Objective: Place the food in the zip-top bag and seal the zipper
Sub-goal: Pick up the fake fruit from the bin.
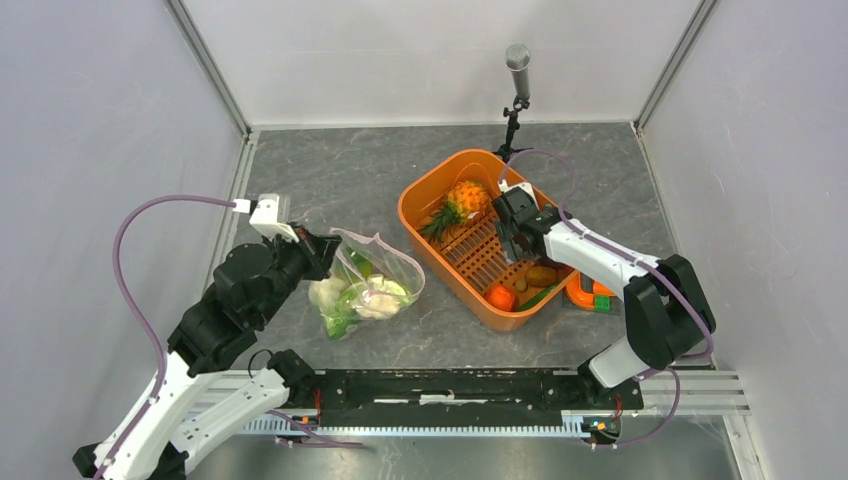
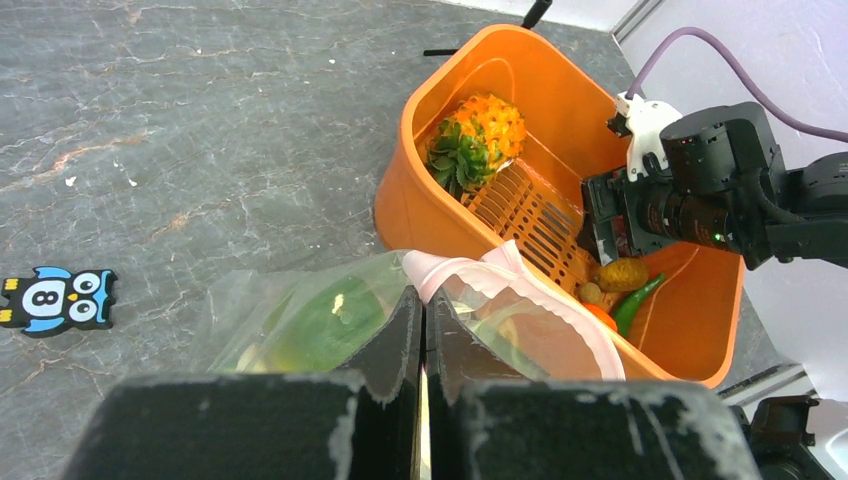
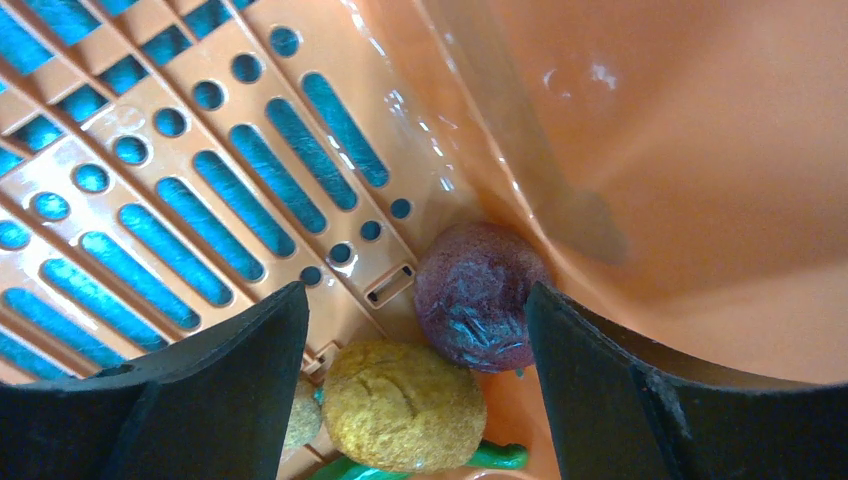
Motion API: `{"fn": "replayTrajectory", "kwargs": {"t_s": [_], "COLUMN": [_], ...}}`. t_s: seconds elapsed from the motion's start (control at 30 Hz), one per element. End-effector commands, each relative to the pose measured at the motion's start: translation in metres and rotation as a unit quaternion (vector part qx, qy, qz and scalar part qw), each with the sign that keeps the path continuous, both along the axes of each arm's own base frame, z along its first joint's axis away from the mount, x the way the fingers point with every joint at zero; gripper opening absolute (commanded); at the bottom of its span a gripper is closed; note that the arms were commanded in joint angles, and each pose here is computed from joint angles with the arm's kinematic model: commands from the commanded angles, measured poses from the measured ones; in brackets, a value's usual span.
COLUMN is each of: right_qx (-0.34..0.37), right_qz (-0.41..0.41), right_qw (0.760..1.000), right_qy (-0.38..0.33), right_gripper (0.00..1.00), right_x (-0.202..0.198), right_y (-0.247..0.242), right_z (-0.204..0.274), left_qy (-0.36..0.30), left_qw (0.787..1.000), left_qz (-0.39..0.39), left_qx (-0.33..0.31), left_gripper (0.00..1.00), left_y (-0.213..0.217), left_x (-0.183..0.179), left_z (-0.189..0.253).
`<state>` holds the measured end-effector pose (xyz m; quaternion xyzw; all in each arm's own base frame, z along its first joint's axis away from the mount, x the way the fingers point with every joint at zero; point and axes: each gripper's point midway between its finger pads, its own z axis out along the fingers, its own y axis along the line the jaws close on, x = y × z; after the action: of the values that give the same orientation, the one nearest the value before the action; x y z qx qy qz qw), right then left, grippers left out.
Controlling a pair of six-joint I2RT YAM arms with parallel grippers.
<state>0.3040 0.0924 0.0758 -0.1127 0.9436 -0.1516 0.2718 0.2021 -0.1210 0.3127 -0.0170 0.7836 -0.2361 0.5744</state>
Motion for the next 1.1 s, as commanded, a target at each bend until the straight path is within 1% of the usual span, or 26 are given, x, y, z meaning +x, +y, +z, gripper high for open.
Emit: {"fn": "replayTrajectory", "kwargs": {"t_s": [0.0,0.07,0.13,0.17,0.23,0.27,0.3,0.33,0.4,0.47,0.5,0.57,0.63,0.67,0.7,0.73,0.77,0.8,0.83,0.87,0.9,1.07], "right_qx": [-0.024,-0.045,-0.061,-0.063,-0.061,-0.072,-0.09,-0.094,-0.089,-0.09,-0.098,-0.102,-0.096,-0.088,-0.084,-0.078,-0.067,-0.054,-0.037,-0.018,0.008,0.096], "right_qz": [-0.037,-0.045,-0.049,-0.05,-0.036,-0.038,-0.056,-0.057,-0.044,-0.035,-0.034,-0.032,-0.031,-0.027,-0.026,-0.026,-0.022,-0.017,-0.011,-0.004,0.01,0.042], "right_qw": [0.999,0.998,0.997,0.997,0.997,0.996,0.994,0.993,0.994,0.994,0.992,0.991,0.992,0.993,0.994,0.995,0.997,0.998,0.999,1.0,1.0,0.992], "right_qy": [-0.011,0.002,0.015,0.017,0.027,0.038,0.036,0.036,0.041,0.057,0.068,0.075,0.069,0.067,0.061,0.052,0.04,0.029,0.014,0.002,-0.011,-0.068], "right_gripper": [0.84,0.83,0.79,0.79,0.85,0.87,0.86,0.85,0.87,0.84,0.8,0.65,0.6,0.5,0.46,0.45,0.37,0.32,0.31,0.28,0.21,0.21], "right_x": [0.001,-0.003,-0.007,-0.008,-0.011,-0.014,-0.015,-0.016,-0.017,-0.02,-0.023,-0.027,-0.026,-0.025,-0.023,-0.019,-0.015,-0.011,-0.006,-0.001,0.004,0.019], "right_y": [-0.012,-0.019,-0.024,-0.025,-0.024,-0.026,-0.034,-0.035,-0.033,-0.032,-0.034,-0.036,-0.035,-0.032,-0.03,-0.028,-0.025,-0.02,-0.015,-0.008,0.002,0.032], "right_z": [0.002,0.0,0.001,0.001,-0.003,-0.003,0.0,0.0,-0.003,-0.008,-0.013,-0.021,-0.023,-0.023,-0.021,-0.016,-0.011,-0.006,0.001,0.007,0.014,0.039], "left_qy": [-0.026,-0.022,-0.017,-0.015,-0.016,-0.017,-0.021,-0.026,-0.029,-0.032,-0.032,-0.032,-0.028,-0.026,-0.025,-0.025,-0.025,-0.026,-0.027,-0.027,-0.026,-0.023], "left_qw": [1.0,1.0,1.0,1.0,1.0,1.0,0.999,0.999,0.999,0.999,0.999,0.999,0.999,0.999,0.999,0.999,0.999,0.999,0.999,0.999,0.999,0.999], "left_qz": [0.013,0.012,0.012,0.012,0.012,0.014,0.017,0.019,0.027,0.03,0.03,0.028,0.026,0.023,0.021,0.021,0.02,0.022,0.024,0.027,0.028,0.029], "left_qx": [0.002,0.006,0.012,0.014,0.018,0.019,0.02,0.021,0.025,0.025,0.025,0.025,0.023,0.022,0.019,0.015,0.012,0.009,0.007,0.005,0.005,-0.002], "left_gripper": [0.02,0.02,0.02,0.02,0.02,0.02,0.02,0.02,0.02,0.02,0.02,0.02,0.02,0.02,0.02,0.02,0.02,0.02,0.02,0.02,0.02,0.02], "left_y": [0.007,0.006,0.006,0.005,0.005,0.005,0.006,0.006,0.009,0.011,0.011,0.011,0.01,0.01,0.009,0.009,0.01,0.011,0.012,0.012,0.013,0.012], "left_x": [0.003,0.003,0.005,0.005,0.006,0.007,0.009,0.01,0.012,0.011,0.011,0.01,0.009,0.008,0.007,0.006,0.005,0.004,0.003,0.003,0.003,0.003], "left_z": [0.011,0.008,0.005,0.004,0.003,0.004,0.005,0.007,0.009,0.01,0.01,0.009,0.008,0.007,0.007,0.007,0.007,0.008,0.008,0.007,0.006,0.006]}}
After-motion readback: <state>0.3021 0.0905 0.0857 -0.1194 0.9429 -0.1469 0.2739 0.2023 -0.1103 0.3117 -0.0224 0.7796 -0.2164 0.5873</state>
